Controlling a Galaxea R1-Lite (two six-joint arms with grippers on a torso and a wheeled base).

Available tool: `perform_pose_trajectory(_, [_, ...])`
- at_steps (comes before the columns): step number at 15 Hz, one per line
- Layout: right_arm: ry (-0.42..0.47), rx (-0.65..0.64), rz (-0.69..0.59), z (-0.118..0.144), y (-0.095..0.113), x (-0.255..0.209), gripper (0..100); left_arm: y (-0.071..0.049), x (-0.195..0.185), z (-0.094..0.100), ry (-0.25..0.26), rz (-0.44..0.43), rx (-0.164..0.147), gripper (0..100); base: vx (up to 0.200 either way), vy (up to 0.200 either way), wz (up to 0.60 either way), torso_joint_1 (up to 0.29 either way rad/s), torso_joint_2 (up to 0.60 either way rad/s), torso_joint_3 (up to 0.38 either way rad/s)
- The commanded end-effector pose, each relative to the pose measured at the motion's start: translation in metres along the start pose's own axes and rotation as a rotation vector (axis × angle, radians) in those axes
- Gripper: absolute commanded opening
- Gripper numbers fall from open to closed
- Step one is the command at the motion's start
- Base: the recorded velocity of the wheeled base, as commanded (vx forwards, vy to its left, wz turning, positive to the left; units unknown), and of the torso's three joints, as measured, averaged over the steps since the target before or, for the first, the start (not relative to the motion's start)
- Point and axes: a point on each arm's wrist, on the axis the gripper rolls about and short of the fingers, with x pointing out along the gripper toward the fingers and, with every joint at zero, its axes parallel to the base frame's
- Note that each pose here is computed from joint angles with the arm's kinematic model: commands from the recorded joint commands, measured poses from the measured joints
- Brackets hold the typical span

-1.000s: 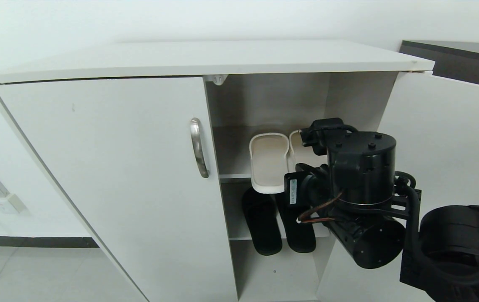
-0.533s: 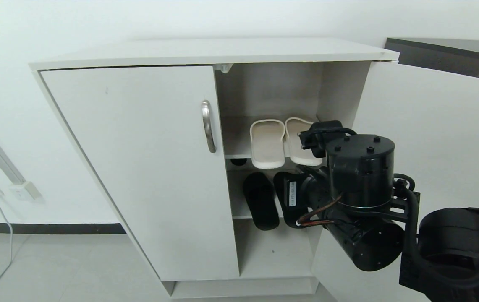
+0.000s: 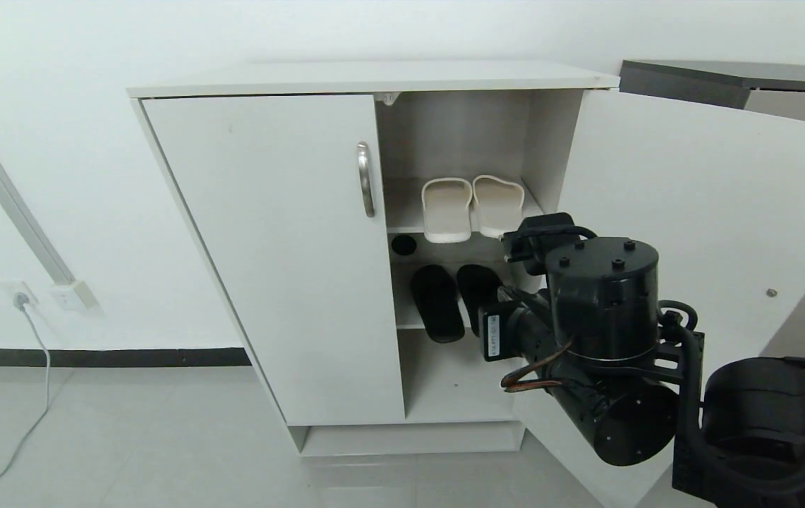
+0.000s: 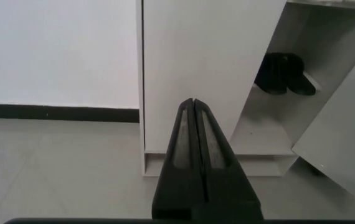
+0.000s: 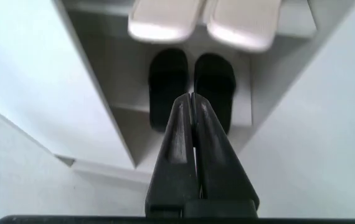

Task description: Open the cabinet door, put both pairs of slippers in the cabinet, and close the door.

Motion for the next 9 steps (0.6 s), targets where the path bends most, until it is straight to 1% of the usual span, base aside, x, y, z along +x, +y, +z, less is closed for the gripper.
perform_pose_trajectory(1, [0.015,-0.016,-0.003,-0.006,-0.001,0.000,0,0.000,0.000,0.000,-0.001,0.000,-0.001,0,-0.200,0.000,0.00,0.002,0.01,0.007])
perform_pose_trajectory(3, [0.025,-0.036,-0.009,-0.010,-0.003,0.001,0,0.000,0.000,0.000,-0.001,0.000,0.002,0,-0.200,0.000,0.00,0.007,0.00,0.005])
perform_pose_trajectory(9, [0.041,-0.063,-0.016,-0.017,-0.006,0.004,0,0.000,0.000,0.000,-0.001,0.002,0.002,0,0.000,0.000,0.00,0.000,0.00,0.000])
